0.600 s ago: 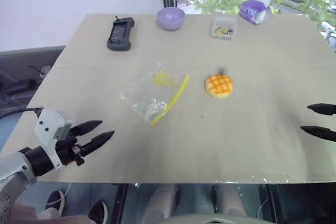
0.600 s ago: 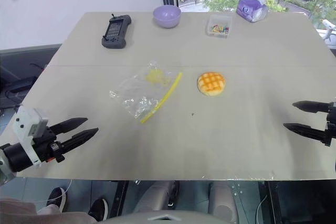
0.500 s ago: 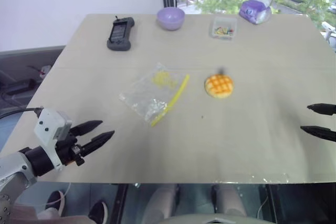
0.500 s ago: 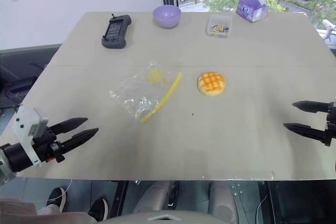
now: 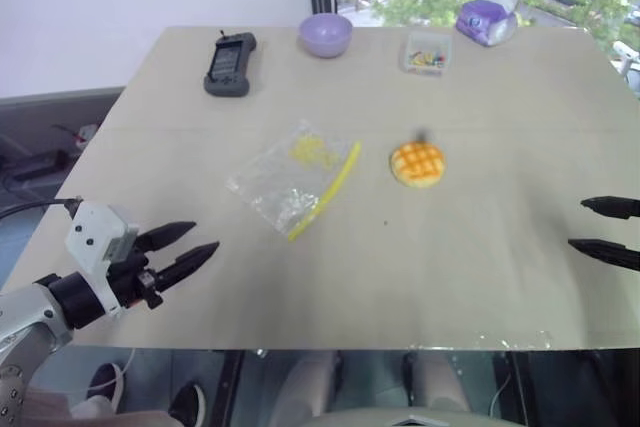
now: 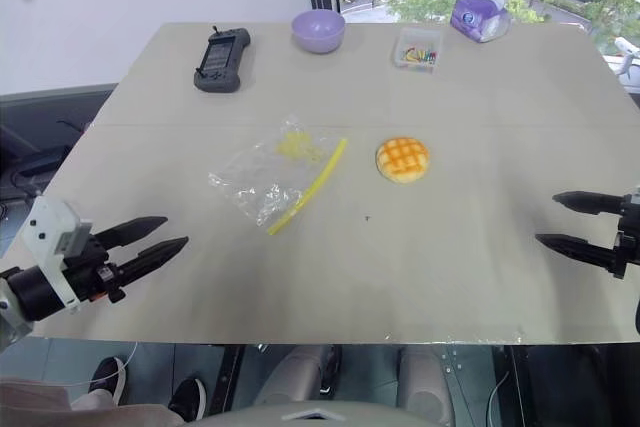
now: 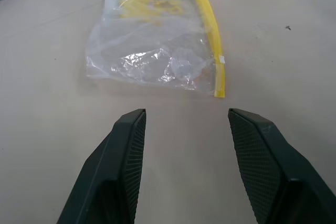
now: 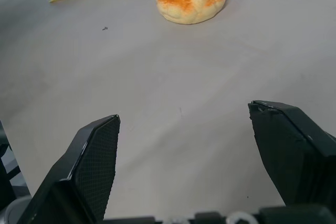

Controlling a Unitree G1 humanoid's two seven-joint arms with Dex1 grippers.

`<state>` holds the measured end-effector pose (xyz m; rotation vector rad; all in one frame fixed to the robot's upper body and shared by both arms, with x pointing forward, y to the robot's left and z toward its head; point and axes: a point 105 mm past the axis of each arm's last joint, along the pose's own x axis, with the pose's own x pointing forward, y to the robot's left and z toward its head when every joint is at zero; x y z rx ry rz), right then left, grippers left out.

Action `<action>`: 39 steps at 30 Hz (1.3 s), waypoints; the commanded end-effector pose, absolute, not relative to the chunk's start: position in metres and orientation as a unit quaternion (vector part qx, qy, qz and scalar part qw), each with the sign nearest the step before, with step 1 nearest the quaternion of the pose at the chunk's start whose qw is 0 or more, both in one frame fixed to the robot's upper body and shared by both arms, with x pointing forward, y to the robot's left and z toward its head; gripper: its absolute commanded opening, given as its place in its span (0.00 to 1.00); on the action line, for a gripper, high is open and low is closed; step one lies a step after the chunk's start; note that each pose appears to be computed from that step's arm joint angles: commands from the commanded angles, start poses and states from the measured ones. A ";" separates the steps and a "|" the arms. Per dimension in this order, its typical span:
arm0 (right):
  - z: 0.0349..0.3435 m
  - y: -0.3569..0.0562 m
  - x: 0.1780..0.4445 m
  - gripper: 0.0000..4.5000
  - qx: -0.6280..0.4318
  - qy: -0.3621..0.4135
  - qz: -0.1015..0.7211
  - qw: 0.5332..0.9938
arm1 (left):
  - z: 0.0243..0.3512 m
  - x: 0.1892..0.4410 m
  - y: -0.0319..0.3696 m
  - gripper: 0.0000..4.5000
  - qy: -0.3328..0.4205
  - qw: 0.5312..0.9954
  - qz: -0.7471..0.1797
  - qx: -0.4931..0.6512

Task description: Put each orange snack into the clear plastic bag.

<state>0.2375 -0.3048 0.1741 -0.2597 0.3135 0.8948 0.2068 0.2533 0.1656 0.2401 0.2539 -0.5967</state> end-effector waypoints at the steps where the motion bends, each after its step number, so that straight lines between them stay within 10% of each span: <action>1: 0.188 -0.303 0.236 0.94 -0.141 0.123 0.431 0.883 | 0.171 0.207 0.250 0.59 0.115 0.938 -0.297 0.135; 17: 0.191 -0.295 0.243 0.94 -0.143 0.113 0.435 0.882 | 0.156 0.240 0.240 0.59 0.114 0.920 -0.273 0.257; 22: 0.193 -0.290 0.246 0.96 -0.146 0.107 0.440 0.880 | 0.148 0.261 0.235 0.99 0.083 0.880 -0.278 0.376; 39: 0.201 -0.281 0.255 0.96 -0.162 0.090 0.442 0.878 | 0.112 0.328 0.169 0.99 -0.024 0.780 -0.350 0.518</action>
